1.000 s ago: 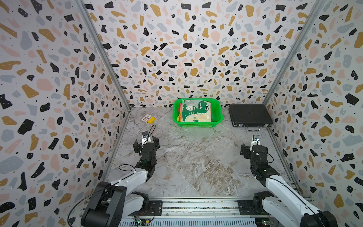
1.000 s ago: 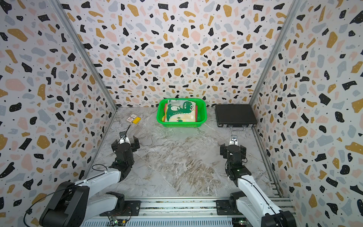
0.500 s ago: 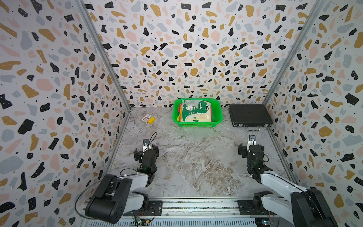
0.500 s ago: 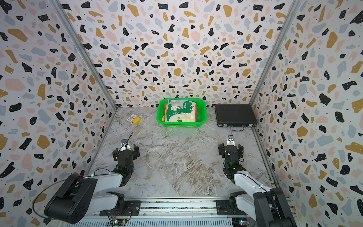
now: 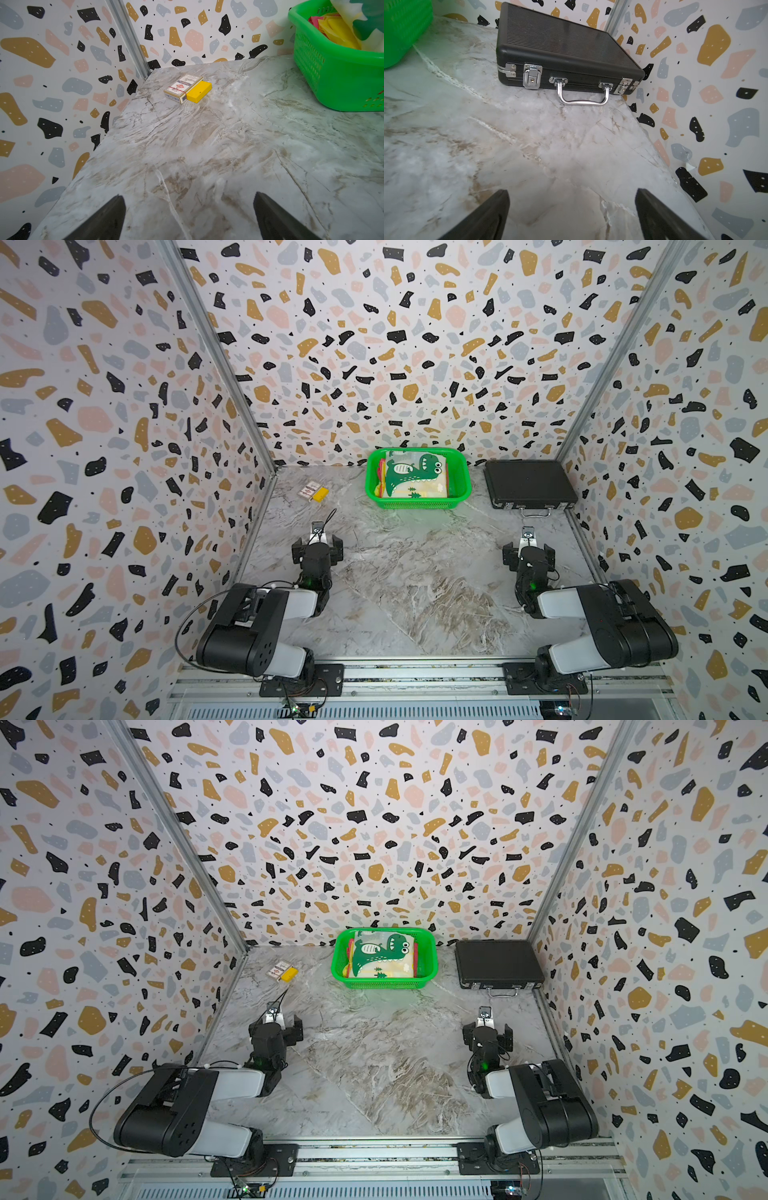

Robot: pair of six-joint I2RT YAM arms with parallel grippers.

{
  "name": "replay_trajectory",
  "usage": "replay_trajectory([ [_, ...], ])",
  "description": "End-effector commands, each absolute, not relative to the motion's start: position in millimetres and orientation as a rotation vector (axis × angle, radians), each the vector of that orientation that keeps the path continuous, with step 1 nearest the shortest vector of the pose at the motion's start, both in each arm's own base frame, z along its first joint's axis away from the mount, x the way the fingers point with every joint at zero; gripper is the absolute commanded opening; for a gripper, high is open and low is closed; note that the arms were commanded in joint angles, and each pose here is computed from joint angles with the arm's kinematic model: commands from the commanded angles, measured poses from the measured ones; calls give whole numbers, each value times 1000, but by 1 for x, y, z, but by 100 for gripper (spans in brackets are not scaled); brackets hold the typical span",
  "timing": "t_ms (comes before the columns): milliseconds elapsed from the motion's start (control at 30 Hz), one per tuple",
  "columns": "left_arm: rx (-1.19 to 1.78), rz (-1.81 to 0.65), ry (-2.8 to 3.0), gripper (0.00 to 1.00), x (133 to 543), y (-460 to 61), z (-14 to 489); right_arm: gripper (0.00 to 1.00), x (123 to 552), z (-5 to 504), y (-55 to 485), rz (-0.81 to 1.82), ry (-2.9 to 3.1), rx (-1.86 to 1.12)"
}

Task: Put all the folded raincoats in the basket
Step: Reset both arms

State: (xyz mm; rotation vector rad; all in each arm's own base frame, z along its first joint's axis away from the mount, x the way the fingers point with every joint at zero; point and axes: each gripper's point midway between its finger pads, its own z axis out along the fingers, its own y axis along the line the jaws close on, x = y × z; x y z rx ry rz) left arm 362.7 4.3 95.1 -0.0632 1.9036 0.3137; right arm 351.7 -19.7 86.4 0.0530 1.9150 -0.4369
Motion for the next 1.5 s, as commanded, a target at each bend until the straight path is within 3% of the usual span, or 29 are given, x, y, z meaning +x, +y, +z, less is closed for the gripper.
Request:
replay_trajectory([
  [0, -52, 283, 1884, 100, 368, 0, 103, 100, 366, 109, -14, -394, 1835, 46],
  [233, 12, 234, 1893, 100, 369, -10, 101, 100, 379, 89, -16, -264, 1909, 32],
  [1467, 3, 239, 1893, 99, 369, -8, 101, 100, 380, 89, -19, -281, 1924, 52],
])
